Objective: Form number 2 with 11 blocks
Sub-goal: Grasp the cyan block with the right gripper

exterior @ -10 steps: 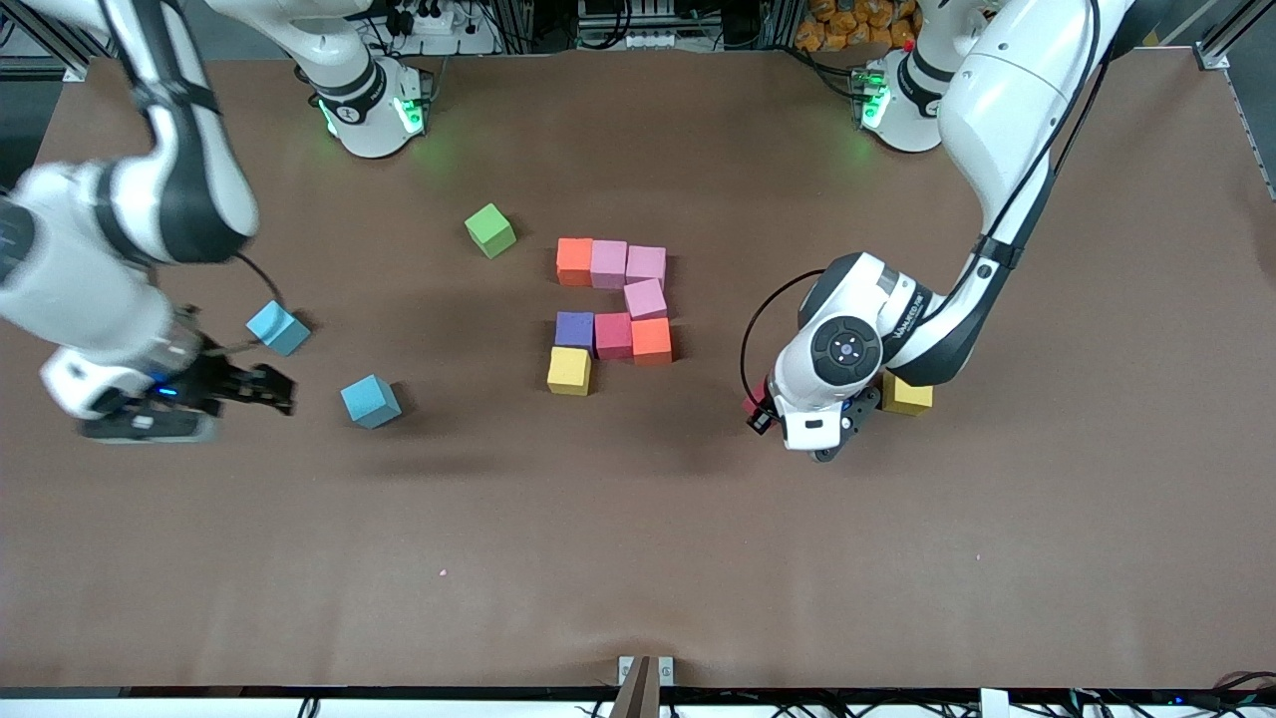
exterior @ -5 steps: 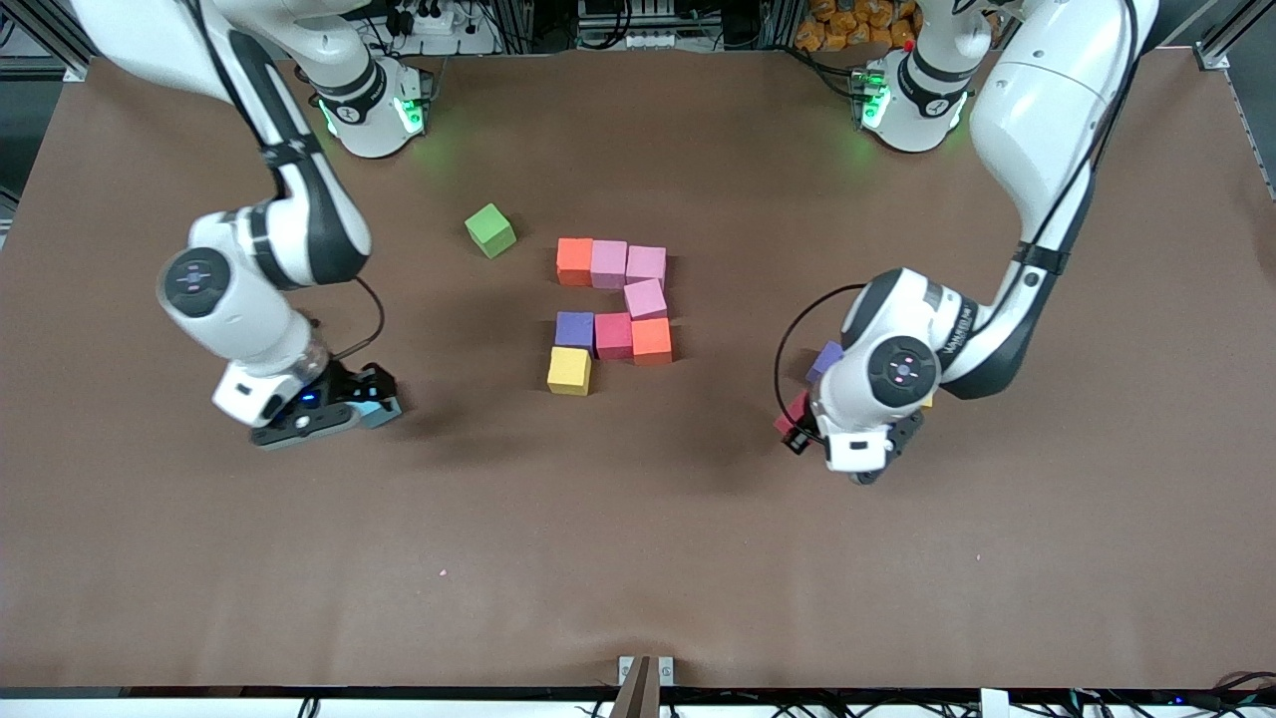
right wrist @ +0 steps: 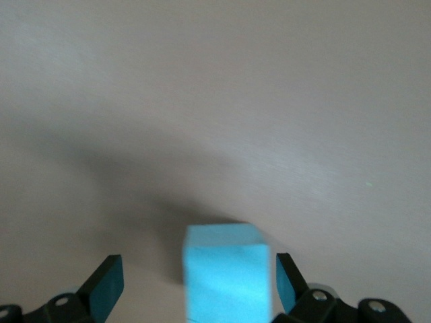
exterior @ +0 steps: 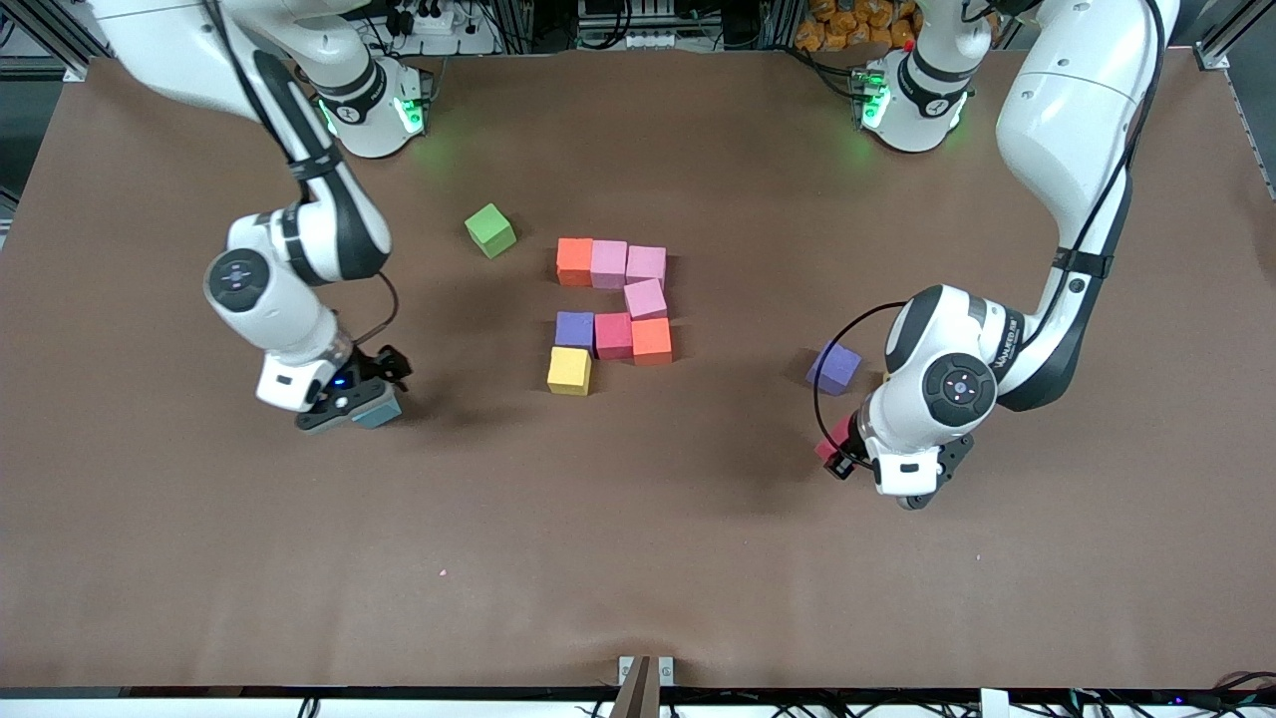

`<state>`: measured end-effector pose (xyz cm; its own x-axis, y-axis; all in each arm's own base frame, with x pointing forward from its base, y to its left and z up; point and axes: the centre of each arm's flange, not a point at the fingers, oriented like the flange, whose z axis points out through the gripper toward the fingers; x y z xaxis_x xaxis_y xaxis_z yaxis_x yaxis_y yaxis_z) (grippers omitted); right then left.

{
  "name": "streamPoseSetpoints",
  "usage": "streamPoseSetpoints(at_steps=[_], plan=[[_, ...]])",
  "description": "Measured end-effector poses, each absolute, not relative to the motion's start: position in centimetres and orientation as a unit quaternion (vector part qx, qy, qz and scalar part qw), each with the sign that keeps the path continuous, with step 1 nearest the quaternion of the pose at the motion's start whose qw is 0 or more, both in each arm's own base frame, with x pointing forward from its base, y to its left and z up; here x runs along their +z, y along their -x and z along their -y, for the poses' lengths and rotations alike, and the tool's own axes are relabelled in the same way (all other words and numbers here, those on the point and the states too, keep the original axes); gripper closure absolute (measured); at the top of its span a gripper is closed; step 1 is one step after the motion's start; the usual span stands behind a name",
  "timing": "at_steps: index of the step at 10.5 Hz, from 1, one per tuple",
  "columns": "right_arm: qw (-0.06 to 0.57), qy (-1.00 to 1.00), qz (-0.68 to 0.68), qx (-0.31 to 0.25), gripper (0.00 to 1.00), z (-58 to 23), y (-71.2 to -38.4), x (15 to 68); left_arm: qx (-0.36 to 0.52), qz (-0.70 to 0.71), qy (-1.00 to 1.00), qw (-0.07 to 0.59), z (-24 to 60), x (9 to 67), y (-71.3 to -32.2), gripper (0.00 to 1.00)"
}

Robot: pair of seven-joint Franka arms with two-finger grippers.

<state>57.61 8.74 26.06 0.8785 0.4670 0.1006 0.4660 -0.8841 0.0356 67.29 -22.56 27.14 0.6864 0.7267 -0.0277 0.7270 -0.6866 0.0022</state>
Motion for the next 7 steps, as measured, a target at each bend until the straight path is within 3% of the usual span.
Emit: streamPoseSetpoints(at_steps=[7], plan=[[0.004,-0.97,-0.239,0.045,0.0,-7.1,-57.7,22.6,-0.004,-0.4,-0.916,0.007,22.0,27.0,-67.7,0.4]])
